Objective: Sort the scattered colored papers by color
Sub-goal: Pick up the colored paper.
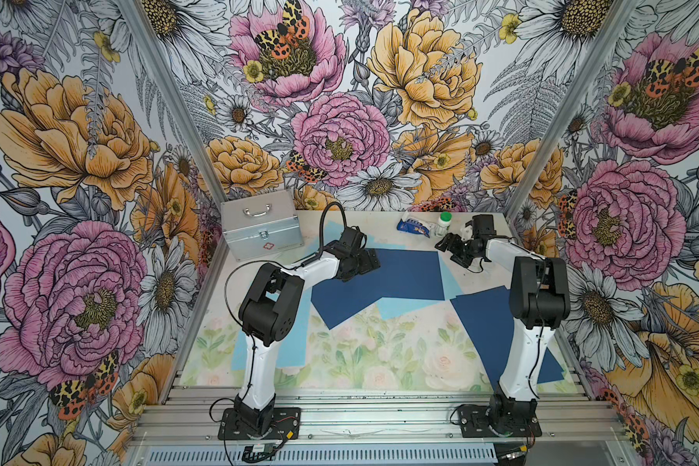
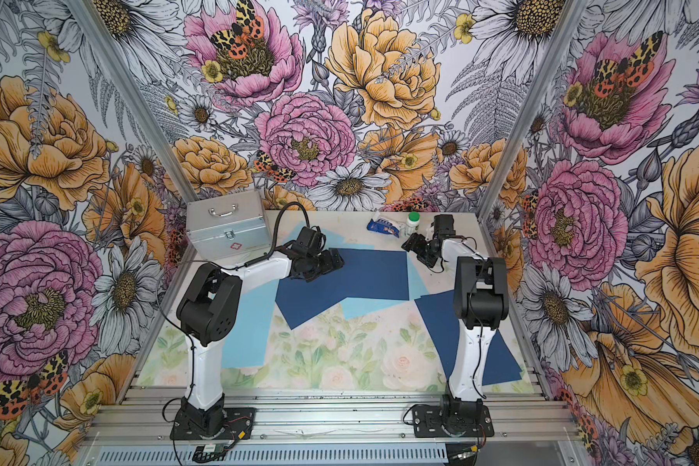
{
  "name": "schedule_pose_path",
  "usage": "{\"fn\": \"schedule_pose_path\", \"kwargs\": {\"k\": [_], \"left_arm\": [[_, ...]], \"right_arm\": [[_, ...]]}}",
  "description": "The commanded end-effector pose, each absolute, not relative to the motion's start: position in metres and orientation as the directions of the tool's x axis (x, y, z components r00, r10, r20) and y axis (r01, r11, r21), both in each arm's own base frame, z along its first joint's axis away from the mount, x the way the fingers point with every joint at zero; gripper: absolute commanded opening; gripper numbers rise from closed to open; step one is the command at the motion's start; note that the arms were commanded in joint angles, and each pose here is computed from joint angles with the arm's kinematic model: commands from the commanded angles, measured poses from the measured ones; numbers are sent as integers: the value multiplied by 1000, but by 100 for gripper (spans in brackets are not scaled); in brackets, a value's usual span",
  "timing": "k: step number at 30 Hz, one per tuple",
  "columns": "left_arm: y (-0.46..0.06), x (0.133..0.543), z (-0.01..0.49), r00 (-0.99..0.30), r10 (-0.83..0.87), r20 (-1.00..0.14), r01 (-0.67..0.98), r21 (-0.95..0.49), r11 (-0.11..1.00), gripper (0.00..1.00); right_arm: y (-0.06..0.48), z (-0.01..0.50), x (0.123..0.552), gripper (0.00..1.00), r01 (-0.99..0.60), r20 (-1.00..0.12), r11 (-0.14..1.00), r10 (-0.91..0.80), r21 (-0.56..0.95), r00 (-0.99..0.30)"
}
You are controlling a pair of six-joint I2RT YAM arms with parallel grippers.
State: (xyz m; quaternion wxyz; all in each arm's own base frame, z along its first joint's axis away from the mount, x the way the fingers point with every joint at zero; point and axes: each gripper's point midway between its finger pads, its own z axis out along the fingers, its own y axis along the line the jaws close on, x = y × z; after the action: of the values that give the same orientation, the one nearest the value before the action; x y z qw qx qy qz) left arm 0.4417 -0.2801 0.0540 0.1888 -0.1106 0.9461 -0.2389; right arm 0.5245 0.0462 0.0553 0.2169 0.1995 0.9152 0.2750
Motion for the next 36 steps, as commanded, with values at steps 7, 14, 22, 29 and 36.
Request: {"fn": "schedule_pose_path", "kwargs": {"k": [7, 14, 22, 29, 36], "left_arm": [[-270, 446, 19, -917, -357, -179, -222, -515, 828, 99], [-301, 443, 2, -938, -337, -79, -230, -583, 779, 99], [-338, 436, -12, -955, -295, 19, -237, -645, 726, 99], [-361, 437, 0, -968, -248, 42, -198, -738, 646, 99], [-388, 436, 15, -980, -193, 51, -150, -827, 542, 86]], "right_arm": [[81, 33, 519, 86, 266, -143, 782, 410, 564, -901], [94, 15, 505, 85, 288, -41, 753, 385, 591, -922], [102, 6, 500, 84, 297, 2, 734, 373, 611, -928], [104, 5, 496, 83, 292, 7, 734, 364, 612, -931], [105, 8, 495, 82, 284, 1, 737, 358, 614, -934]]}}
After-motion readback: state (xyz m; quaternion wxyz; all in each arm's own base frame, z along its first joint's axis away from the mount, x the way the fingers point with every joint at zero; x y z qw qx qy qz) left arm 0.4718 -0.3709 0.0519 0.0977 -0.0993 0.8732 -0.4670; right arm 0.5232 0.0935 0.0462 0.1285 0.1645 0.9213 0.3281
